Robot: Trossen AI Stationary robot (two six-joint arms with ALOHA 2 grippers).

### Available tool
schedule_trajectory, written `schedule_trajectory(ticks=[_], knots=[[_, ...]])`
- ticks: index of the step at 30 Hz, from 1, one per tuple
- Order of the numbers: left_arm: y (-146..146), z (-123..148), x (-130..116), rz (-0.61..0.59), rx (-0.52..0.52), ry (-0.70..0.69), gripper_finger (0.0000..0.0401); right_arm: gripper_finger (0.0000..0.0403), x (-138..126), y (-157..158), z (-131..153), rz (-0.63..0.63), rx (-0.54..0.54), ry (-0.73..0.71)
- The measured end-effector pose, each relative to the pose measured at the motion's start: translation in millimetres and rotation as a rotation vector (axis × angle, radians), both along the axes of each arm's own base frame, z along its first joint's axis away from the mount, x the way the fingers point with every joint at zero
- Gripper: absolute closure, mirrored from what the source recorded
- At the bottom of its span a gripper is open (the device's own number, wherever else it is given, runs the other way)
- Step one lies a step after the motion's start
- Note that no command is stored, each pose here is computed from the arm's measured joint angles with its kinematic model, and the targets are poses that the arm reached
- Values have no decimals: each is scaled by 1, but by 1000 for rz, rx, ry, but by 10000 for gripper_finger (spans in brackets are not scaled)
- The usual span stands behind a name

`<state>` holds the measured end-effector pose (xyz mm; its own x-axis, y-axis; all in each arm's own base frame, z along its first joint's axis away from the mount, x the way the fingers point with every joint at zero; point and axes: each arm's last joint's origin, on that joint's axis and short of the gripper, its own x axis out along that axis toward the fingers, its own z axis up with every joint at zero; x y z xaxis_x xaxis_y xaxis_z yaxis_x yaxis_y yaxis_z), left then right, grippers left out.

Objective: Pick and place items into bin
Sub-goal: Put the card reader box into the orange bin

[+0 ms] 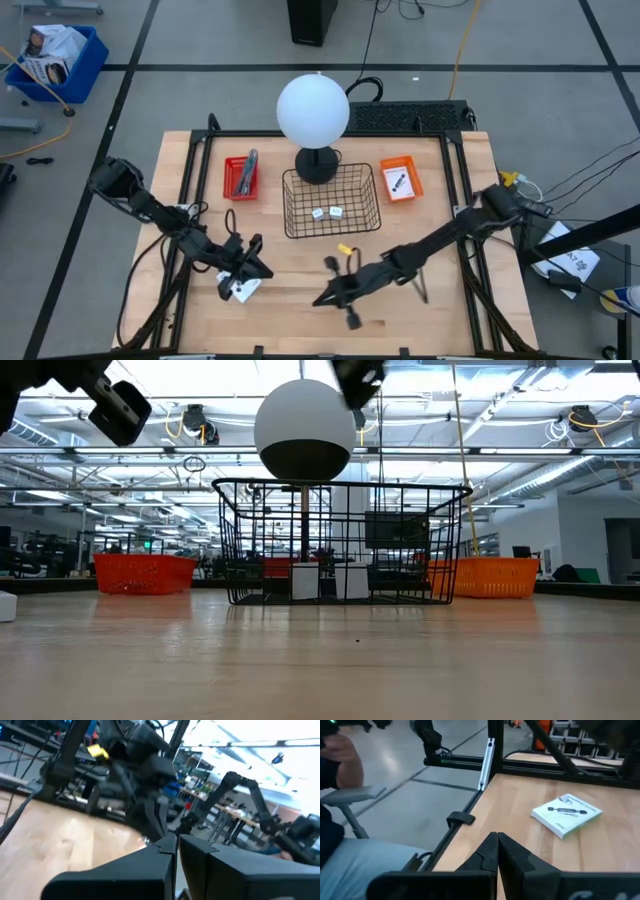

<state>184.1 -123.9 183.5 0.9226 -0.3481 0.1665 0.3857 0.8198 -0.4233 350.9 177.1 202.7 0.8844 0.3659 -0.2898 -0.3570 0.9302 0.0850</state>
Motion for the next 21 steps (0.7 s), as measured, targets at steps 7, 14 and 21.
schedule_trajectory(ticks=[7, 14, 21], knots=[[2, 14, -3, 0, -88, -129, 375, 403, 53, 2, -7, -33, -76, 45], [2, 27, -8, -61, -91, -261, 375, 403, 87, -13, -13, -84, -93, 51], [3, 31, -10, -62, -83, -288, 375, 403, 110, -16, -26, -83, -41, 75]])
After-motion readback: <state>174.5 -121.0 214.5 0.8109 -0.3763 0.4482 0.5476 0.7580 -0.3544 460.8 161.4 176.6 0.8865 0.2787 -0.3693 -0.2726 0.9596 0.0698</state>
